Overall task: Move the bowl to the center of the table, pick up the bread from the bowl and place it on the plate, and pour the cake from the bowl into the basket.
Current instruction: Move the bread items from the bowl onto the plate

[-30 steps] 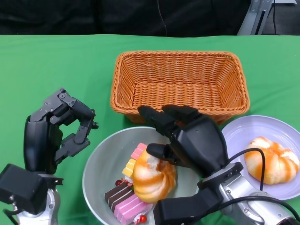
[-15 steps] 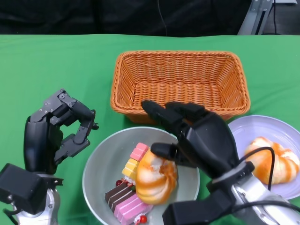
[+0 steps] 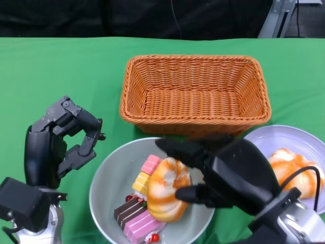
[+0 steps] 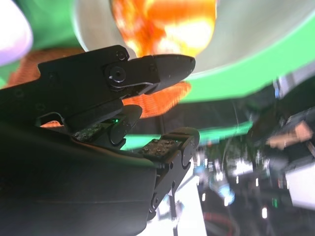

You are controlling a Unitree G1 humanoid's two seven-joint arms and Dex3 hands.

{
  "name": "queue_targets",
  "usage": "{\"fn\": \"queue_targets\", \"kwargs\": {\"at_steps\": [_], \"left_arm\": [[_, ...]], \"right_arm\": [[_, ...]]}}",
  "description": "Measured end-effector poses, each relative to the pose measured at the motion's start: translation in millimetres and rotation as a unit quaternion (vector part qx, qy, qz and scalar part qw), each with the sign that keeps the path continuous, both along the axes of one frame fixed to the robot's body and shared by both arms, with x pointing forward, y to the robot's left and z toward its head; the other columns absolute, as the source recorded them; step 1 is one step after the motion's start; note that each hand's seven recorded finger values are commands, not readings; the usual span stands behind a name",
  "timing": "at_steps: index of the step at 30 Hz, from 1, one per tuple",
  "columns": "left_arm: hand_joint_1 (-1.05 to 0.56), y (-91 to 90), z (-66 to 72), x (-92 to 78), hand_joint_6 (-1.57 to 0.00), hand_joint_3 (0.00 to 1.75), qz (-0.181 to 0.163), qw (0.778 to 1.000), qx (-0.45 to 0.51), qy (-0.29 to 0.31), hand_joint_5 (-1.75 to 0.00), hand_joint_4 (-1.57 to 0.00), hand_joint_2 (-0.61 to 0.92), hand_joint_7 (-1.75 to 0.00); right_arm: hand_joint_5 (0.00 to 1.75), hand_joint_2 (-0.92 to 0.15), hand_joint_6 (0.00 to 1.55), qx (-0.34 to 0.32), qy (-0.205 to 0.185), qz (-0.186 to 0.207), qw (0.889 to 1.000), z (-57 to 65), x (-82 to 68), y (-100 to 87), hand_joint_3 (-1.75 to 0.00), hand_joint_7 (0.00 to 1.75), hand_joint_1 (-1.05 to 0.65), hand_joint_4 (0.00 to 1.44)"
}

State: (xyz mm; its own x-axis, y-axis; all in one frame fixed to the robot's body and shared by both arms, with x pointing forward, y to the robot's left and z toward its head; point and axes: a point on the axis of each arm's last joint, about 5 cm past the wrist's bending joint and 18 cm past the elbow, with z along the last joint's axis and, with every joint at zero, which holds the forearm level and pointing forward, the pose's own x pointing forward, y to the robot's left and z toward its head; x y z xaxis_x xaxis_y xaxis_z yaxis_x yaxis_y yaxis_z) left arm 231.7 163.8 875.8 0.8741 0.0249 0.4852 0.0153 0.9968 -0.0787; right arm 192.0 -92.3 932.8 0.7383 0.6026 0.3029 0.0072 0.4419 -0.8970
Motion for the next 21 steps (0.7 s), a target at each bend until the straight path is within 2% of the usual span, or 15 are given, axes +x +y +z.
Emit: {"fn": "queue_targets", "kwargs": {"at_steps": [6, 9, 15, 21], "left_arm": [[-0.06, -0.1, 0.0, 0.0, -0.73, 0.72, 0.000, 1.000, 0.000, 0.000, -1.55, -0.76, 0.78, -1.41], [-0.06, -0.1, 0.0, 0.0, -0.73, 0.74, 0.000, 1.000, 0.001, 0.000, -1.56, -0.76, 0.77, -1.41], [-0.07, -0.2, 0.0, 0.0, -0.73, 0.75, 0.000, 1.000, 0.000, 0.000, -1.56, -0.76, 0.77, -1.41], [-0.09, -1.1, 0.3, 0.1, -0.72, 0.73, -0.002, 1.000, 0.001, -0.001, -1.54, -0.76, 0.76, -1.40]], "right_arm": [[0.00, -0.92, 0.42, -0.029, 0.022, 0.005, 0.999, 5.4, -4.0, -5.1, -0.07, 0.00, -0.79, 0.58], [0.00, -0.92, 0.38, -0.047, 0.036, 0.009, 0.998, 6.6, -4.5, -6.2, -0.09, 0.00, -0.84, 0.51], [0.00, -0.92, 0.35, -0.079, 0.049, 0.010, 0.996, 3.6, -6.4, -6.1, -0.10, 0.00, -0.88, 0.47], [0.00, -0.92, 0.31, -0.121, 0.051, 0.015, 0.991, -8.3, -8.5, 6.2, -0.13, 0.00, -0.94, 0.43]]}}
